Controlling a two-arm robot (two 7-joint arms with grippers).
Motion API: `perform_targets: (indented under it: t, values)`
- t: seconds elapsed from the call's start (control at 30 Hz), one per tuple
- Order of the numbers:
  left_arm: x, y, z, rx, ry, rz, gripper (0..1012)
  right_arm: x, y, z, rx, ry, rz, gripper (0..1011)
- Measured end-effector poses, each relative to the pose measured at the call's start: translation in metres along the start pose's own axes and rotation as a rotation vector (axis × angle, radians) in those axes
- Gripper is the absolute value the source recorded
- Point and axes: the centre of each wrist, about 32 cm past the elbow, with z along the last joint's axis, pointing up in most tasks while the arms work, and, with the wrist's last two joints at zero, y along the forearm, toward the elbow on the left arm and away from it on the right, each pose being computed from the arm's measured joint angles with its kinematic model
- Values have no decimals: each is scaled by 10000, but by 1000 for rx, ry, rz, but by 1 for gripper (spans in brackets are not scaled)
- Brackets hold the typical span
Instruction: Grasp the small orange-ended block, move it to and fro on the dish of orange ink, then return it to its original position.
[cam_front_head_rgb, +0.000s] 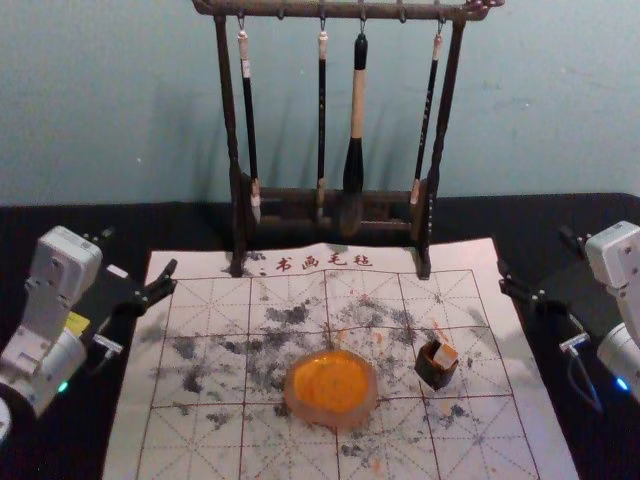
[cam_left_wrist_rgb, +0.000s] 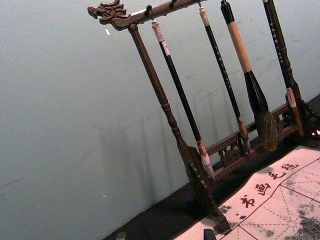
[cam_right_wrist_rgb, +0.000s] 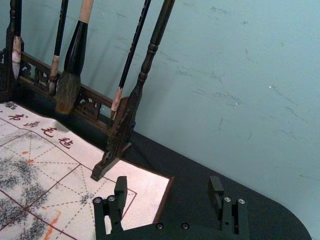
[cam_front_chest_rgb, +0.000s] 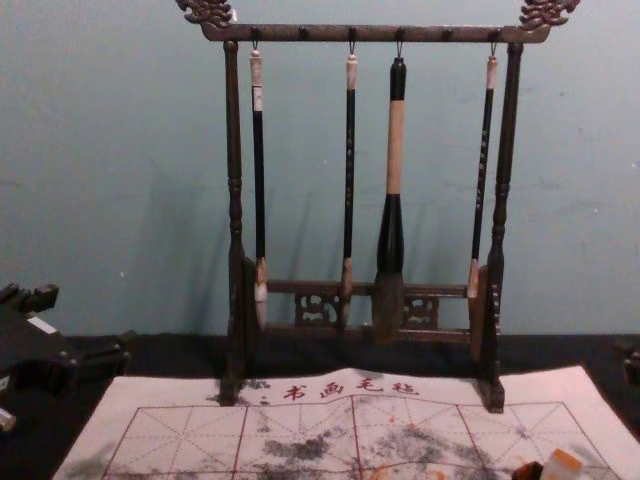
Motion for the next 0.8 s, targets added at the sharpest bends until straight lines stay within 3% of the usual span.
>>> perform_targets:
  t: [0.8]
  values:
    - [0, 0, 0, 0, 0, 0, 1001, 0, 1, 2, 3, -1, -2, 1000]
